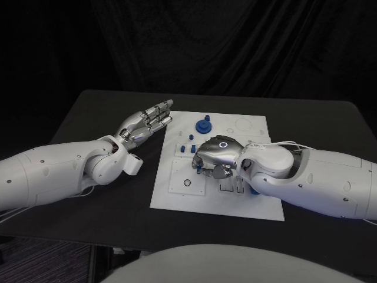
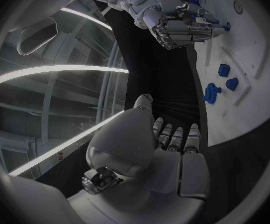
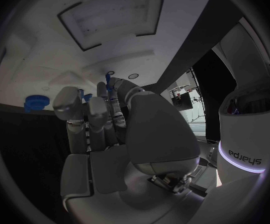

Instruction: Assemble the parts on the task board

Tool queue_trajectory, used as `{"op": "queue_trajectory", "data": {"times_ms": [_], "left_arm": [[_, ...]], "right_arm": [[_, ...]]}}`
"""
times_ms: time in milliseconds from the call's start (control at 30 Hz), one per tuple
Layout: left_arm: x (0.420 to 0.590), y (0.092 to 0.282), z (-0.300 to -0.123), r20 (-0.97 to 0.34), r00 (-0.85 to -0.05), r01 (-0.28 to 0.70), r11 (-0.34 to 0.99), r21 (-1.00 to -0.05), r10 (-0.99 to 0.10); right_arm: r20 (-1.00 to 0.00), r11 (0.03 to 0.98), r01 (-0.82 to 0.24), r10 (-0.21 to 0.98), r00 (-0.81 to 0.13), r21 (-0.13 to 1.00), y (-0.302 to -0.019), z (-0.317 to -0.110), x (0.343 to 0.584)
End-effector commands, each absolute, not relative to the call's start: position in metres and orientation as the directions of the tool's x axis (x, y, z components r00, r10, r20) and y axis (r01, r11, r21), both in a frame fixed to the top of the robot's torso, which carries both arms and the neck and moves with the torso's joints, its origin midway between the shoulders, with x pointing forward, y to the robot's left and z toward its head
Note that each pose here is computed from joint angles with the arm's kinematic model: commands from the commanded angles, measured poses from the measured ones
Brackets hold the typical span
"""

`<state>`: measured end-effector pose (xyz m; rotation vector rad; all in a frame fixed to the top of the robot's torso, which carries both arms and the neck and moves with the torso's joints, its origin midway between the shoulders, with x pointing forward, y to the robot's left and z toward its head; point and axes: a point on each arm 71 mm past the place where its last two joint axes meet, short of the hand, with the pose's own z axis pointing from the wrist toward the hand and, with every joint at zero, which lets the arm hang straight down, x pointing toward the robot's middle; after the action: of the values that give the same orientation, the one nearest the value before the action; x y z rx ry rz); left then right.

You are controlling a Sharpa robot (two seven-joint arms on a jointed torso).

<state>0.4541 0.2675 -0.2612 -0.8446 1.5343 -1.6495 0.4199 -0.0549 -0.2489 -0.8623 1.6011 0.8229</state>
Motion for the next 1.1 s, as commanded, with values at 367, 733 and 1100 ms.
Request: {"op": "queue_trajectory", "data": {"times_ms": [367,733,1100], "left_arm": [[0.4541,0.2683,-0.2554,-0.005,-0.524,0.145,-0.083,-0.986,-0.852],[0.4542,0.2682,-0.2560,-0.004,-0.526,0.138,-0.081,-0.987,-0.850],[0.4539,0.2681,-0.2563,-0.002,-0.529,0.132,-0.080,-0.988,-0.849]], "right_arm": [[-0.982,0.500,-0.863,-0.115,-0.148,0.071,-0.0550,-0.2503,0.4176],[-0.981,0.503,-0.861,-0.122,-0.153,0.072,-0.0561,-0.2512,0.4172],[-0.976,0.511,-0.857,-0.141,-0.164,0.070,-0.0578,-0.2536,0.4182]]}}
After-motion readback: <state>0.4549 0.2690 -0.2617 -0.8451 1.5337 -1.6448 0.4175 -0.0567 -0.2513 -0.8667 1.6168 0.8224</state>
